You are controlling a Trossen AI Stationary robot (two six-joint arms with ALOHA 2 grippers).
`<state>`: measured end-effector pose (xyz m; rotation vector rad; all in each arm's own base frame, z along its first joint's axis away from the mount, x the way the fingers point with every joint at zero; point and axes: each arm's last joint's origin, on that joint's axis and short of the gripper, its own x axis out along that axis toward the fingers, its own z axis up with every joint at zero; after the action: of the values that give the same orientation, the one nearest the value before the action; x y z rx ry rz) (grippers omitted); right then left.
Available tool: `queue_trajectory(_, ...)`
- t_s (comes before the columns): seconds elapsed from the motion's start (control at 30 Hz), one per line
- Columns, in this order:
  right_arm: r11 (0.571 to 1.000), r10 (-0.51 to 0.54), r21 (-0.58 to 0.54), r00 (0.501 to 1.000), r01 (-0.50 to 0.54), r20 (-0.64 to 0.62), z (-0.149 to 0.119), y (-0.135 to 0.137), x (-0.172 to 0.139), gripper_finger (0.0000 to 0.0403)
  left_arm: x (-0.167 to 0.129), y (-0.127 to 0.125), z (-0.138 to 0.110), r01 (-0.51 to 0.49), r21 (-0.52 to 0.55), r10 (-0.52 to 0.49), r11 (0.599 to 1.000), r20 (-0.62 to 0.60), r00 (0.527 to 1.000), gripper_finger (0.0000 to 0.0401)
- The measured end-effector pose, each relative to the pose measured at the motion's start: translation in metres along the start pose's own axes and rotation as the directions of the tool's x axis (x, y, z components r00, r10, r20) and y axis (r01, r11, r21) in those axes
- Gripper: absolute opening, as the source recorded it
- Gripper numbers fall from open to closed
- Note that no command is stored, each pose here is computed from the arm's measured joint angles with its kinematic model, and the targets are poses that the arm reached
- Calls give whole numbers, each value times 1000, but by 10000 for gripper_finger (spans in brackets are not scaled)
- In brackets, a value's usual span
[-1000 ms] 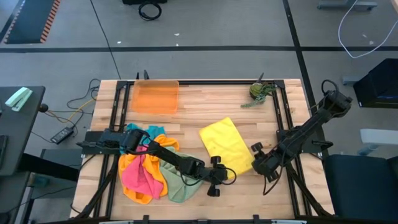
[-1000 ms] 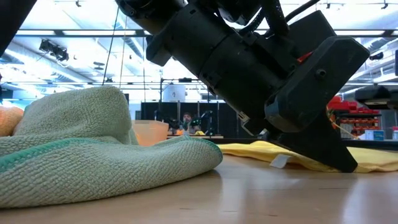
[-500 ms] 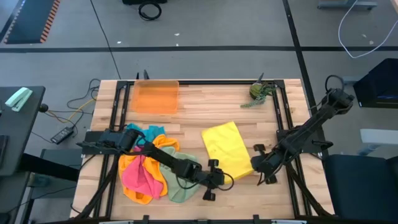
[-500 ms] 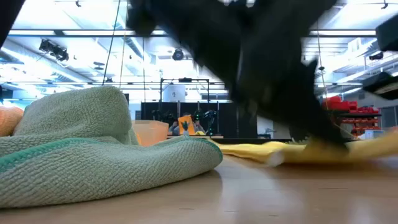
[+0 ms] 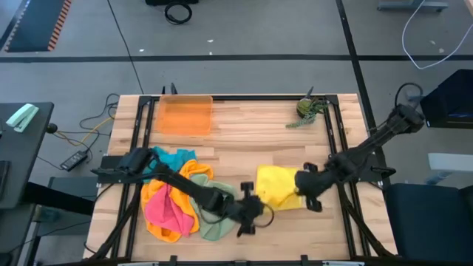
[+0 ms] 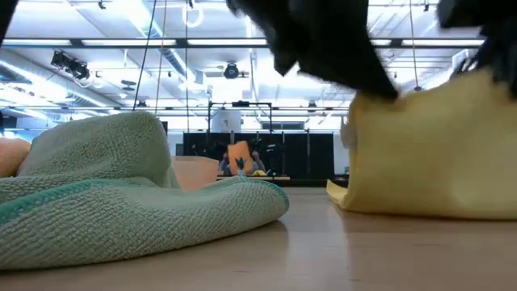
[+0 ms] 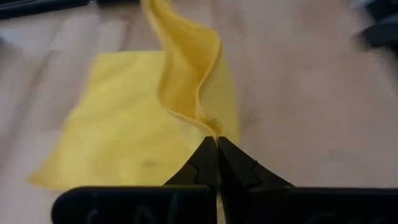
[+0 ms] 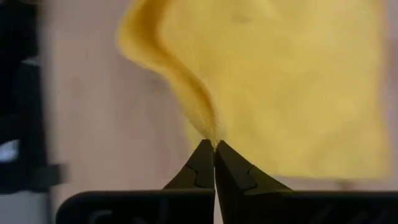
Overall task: Fold microfiber towels
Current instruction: Fold the yellow towel
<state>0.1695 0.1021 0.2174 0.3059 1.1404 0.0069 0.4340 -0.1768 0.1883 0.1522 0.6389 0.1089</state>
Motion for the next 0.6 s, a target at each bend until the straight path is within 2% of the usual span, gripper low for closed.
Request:
queue_trajectory(0.13,989,-114,82,991,119,-63,-6,-26,15,3,25,39,-2,-74,24,75,997,-40,996,9)
queue_trajectory(0.2,982,-146,111,987,153,-61,-7,-34,18,3,38,56,-7,-69,42,72,997,-79,994,9)
queue_trajectory(0.37,957,-244,150,968,250,-56,-5,-50,19,2,54,100,-5,-61,45,64,997,-82,995,7)
queue_trajectory(0.6,939,-299,146,950,310,-92,-1,-64,19,5,74,134,-16,-24,2,24,1000,-120,993,15)
